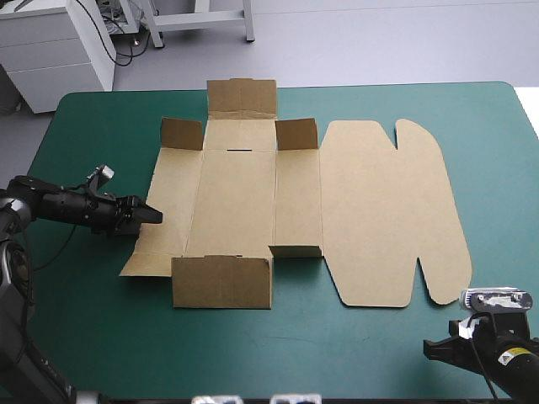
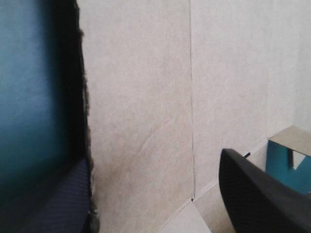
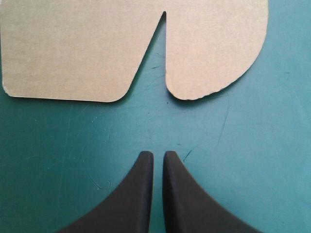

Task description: Fold the box

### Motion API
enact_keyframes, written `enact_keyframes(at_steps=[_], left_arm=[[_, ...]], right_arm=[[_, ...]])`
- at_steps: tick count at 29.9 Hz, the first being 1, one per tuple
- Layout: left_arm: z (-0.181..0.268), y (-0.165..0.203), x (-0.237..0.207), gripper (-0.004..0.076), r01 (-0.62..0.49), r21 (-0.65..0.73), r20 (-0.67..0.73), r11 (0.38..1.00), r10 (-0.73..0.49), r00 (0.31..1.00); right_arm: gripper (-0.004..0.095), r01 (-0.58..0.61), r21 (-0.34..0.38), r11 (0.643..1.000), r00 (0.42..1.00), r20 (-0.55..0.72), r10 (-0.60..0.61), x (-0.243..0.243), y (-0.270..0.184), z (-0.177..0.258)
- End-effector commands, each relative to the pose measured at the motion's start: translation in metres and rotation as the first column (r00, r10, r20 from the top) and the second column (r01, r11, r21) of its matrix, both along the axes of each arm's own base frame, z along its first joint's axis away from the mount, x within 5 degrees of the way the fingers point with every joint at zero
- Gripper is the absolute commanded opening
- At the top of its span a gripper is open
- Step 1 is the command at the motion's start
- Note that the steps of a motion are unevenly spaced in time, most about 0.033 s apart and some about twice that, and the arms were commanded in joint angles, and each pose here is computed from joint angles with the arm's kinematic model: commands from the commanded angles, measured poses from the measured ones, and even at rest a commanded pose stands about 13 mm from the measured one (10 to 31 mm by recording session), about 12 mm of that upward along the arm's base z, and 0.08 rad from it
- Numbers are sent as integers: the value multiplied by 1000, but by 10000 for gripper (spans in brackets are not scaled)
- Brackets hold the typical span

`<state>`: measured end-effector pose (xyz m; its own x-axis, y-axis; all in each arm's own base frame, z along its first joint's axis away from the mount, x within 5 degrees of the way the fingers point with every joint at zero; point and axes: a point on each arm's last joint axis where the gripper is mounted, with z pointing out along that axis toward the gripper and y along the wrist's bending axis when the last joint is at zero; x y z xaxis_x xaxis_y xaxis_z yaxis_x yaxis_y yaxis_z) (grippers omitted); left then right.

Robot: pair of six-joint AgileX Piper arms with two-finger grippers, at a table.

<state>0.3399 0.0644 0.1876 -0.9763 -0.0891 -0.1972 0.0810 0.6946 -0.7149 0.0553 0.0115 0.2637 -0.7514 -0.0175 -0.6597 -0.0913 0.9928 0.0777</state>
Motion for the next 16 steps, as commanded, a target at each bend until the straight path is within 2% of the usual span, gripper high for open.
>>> enact_keyframes(at_steps=[1, 5, 10, 16], left_arm=[[8, -14, 2, 529, 0, -108, 3, 994, 0, 1000], [16, -20, 6, 529, -30, -163, 32, 986, 35, 999], [27, -35, 7, 529, 0, -181, 66, 983, 12, 998], [65, -53, 12, 529, 47, -183, 189, 982, -12, 982]], right_arm=[[66, 8, 4, 1000, 998, 63, -8, 4, 0, 10], [66, 9, 5, 1000, 998, 63, -9, 4, 0, 10], [66, 9, 5, 1000, 998, 63, -9, 4, 0, 10], [66, 9, 5, 1000, 998, 63, -9, 4, 0, 10]])
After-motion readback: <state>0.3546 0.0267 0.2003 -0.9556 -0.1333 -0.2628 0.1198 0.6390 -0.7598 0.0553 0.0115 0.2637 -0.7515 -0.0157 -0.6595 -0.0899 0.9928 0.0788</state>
